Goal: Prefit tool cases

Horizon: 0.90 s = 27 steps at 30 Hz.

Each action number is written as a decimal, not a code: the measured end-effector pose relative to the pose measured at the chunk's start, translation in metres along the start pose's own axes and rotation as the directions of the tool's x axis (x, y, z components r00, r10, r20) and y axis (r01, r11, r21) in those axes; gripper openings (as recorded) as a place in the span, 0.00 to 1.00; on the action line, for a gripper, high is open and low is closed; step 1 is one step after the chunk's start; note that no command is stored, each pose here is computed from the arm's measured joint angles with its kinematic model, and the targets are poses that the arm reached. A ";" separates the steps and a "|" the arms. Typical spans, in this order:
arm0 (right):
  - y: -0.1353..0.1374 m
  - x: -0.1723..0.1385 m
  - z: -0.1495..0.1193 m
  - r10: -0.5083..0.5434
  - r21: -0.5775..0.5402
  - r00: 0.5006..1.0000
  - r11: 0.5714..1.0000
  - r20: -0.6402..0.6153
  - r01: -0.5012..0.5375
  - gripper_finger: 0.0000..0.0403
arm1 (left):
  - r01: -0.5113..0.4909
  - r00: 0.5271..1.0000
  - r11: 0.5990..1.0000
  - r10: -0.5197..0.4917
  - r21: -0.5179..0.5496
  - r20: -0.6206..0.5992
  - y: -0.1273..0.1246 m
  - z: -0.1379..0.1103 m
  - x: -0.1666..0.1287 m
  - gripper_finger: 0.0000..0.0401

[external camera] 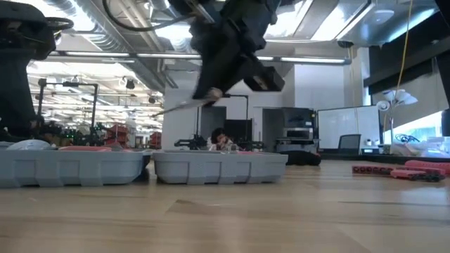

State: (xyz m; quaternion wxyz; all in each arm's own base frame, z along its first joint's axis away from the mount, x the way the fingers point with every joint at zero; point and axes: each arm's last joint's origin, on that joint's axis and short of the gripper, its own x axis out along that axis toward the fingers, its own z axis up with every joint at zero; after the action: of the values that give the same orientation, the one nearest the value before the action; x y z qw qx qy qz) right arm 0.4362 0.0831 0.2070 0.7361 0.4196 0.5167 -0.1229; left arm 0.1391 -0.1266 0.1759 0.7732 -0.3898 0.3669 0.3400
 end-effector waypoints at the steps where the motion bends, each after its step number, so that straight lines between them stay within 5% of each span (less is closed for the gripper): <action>1: 0.001 0.005 -0.004 0.022 0.038 1.000 0.999 -0.001 -0.022 0.05 | 0.004 1.000 1.000 -0.004 0.007 -0.003 0.000 0.000 0.000 0.26; 14: 0.012 0.029 -0.035 0.064 0.498 0.966 0.847 0.250 -0.185 0.05 | 0.100 0.993 0.982 -0.089 0.158 -0.076 -0.011 -0.005 -0.001 0.26; 27: 0.005 0.062 -0.039 0.033 0.533 0.973 0.832 0.231 -0.155 0.05 | 0.097 0.992 0.983 -0.083 0.155 -0.096 -0.011 -0.005 -0.001 0.26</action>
State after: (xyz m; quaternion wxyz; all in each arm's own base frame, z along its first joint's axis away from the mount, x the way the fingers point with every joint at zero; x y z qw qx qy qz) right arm 0.4403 0.1307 0.1516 0.6413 0.6217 0.3574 -0.2727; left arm 0.1458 -0.1361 0.1781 0.7992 -0.3579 0.4092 0.2565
